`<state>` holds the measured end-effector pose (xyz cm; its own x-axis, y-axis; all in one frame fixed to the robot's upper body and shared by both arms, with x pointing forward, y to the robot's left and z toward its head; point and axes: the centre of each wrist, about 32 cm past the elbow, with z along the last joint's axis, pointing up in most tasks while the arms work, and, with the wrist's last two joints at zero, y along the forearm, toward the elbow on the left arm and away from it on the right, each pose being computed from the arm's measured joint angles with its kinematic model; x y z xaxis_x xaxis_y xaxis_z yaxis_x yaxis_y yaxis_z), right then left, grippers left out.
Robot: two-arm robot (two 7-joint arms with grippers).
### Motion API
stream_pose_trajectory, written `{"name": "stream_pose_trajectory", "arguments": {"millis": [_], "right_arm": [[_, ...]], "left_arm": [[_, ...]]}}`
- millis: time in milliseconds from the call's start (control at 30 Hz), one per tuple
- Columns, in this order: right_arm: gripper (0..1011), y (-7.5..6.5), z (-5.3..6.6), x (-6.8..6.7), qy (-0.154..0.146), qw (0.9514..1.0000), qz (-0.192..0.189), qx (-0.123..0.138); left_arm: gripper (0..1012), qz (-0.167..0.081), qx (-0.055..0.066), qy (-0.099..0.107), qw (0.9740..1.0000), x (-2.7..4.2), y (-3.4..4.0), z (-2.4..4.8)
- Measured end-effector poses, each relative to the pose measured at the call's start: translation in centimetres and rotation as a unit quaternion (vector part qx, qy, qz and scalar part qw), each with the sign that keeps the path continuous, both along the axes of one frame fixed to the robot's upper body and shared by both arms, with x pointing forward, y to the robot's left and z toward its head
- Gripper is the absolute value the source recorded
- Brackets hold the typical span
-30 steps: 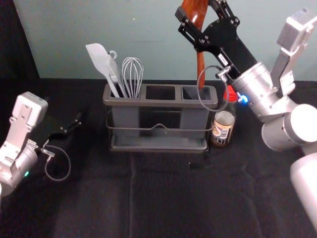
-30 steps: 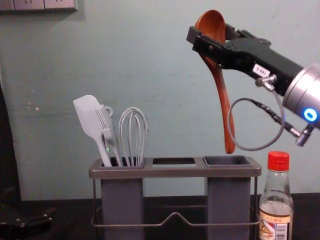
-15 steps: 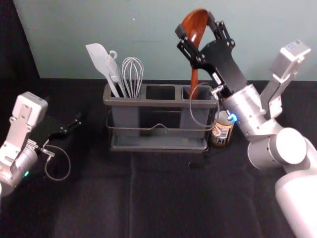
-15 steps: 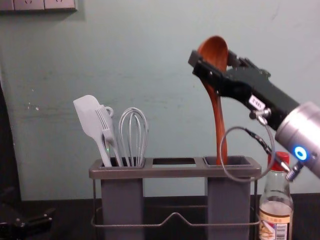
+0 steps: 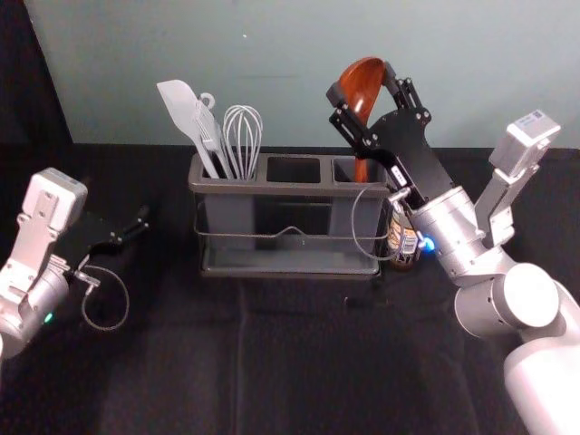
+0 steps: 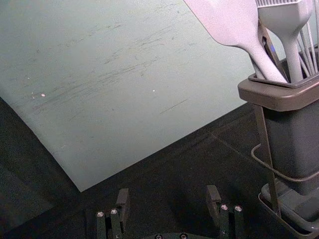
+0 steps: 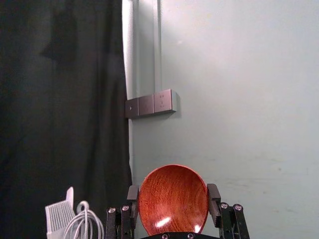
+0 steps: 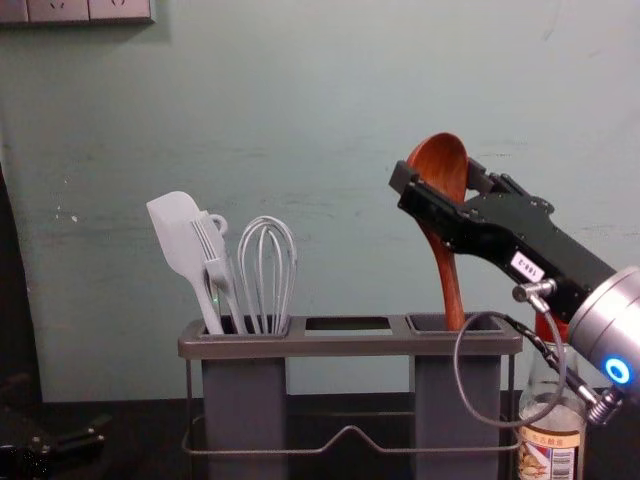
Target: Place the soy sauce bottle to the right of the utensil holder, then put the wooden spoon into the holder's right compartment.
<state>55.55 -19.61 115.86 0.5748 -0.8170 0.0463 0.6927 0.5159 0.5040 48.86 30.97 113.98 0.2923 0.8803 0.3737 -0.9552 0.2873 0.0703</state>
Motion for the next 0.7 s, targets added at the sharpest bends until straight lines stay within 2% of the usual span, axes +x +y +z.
{"name": "stream_pose_trajectory", "arguments": {"millis": [700], "right_arm": [[836, -0.3, -1.2, -0.4, 0.018, 0.9997, 0.001, -0.015]], "left_arm": [[1000, 0.0, 0.0, 0.0, 1.0, 0.0, 0.0, 0.0]]}}
